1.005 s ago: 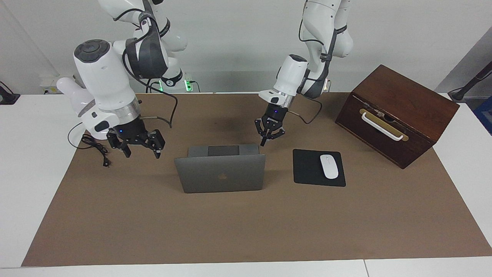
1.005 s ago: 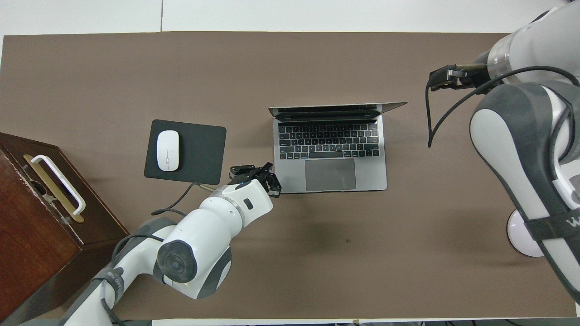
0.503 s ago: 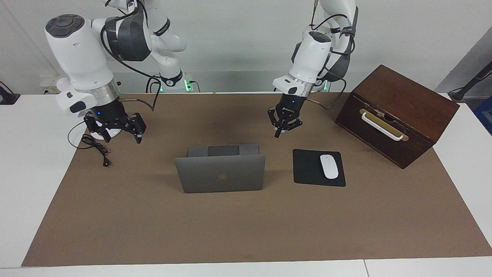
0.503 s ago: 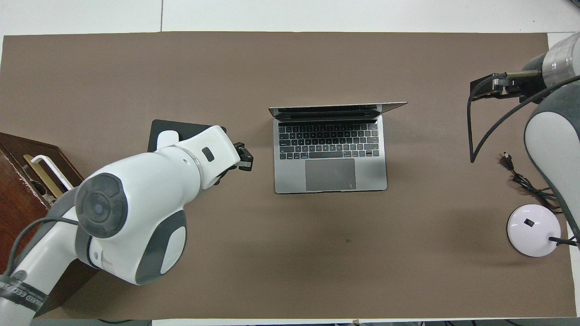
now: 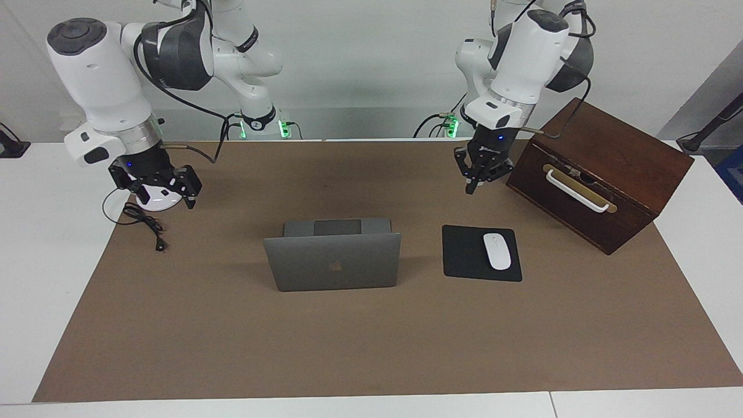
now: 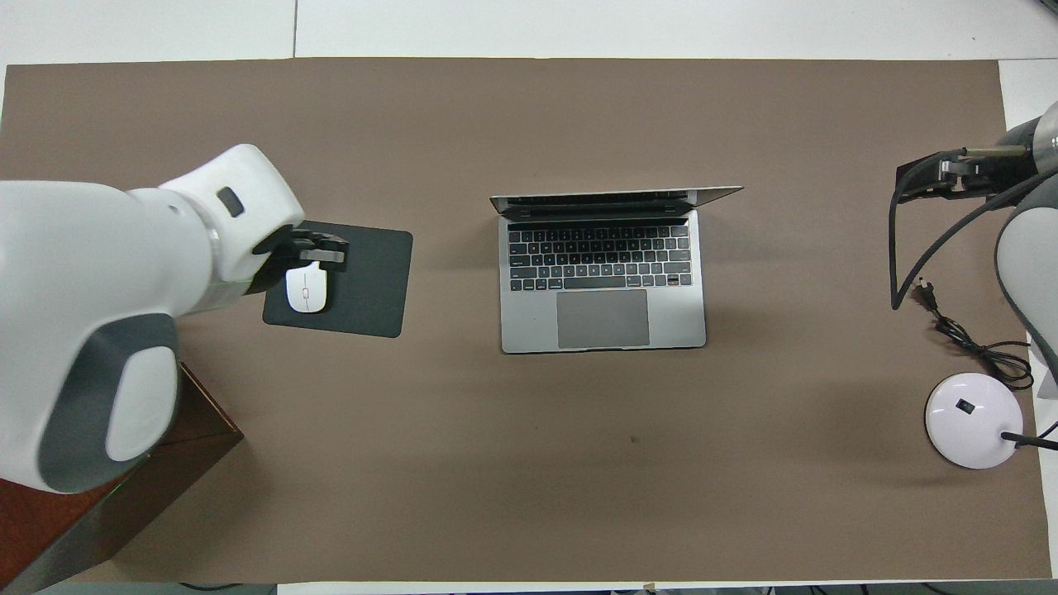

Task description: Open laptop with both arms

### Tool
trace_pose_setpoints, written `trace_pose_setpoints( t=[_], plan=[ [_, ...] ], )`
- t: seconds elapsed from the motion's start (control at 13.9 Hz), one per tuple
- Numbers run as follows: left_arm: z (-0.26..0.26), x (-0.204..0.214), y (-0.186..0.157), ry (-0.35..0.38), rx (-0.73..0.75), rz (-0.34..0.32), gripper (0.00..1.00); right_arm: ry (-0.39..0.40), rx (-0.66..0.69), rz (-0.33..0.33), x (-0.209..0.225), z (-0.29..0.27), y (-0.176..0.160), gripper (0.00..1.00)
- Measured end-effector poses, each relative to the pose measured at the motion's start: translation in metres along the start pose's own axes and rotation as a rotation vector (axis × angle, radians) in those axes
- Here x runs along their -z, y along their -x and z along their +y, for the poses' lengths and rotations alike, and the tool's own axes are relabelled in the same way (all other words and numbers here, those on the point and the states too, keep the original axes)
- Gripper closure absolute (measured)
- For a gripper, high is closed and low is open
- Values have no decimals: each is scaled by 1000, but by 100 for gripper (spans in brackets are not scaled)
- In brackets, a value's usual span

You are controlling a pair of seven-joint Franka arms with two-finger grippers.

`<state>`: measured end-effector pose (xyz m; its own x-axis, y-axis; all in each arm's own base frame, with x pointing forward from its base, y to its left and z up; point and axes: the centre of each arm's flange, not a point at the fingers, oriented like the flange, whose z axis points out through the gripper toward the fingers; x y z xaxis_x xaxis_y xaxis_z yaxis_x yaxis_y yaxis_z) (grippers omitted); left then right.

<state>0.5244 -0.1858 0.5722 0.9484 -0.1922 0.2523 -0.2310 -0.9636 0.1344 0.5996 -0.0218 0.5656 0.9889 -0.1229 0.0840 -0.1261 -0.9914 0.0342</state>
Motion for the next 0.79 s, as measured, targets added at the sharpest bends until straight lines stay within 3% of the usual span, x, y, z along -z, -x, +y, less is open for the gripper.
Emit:
trace_pose_setpoints(
  t=[0.29, 0.36, 0.79],
  plan=[
    [-54, 35, -5, -26, 88, -64, 98, -32, -26, -5, 0, 9, 1, 0],
    [-65, 43, -6, -30, 108, -69, 91, -34, -27, -5, 0, 9, 2, 0],
    [-129, 76, -5, -79, 214, -121, 19, -41, -23, -7, 0, 5, 2, 0]
  ],
)
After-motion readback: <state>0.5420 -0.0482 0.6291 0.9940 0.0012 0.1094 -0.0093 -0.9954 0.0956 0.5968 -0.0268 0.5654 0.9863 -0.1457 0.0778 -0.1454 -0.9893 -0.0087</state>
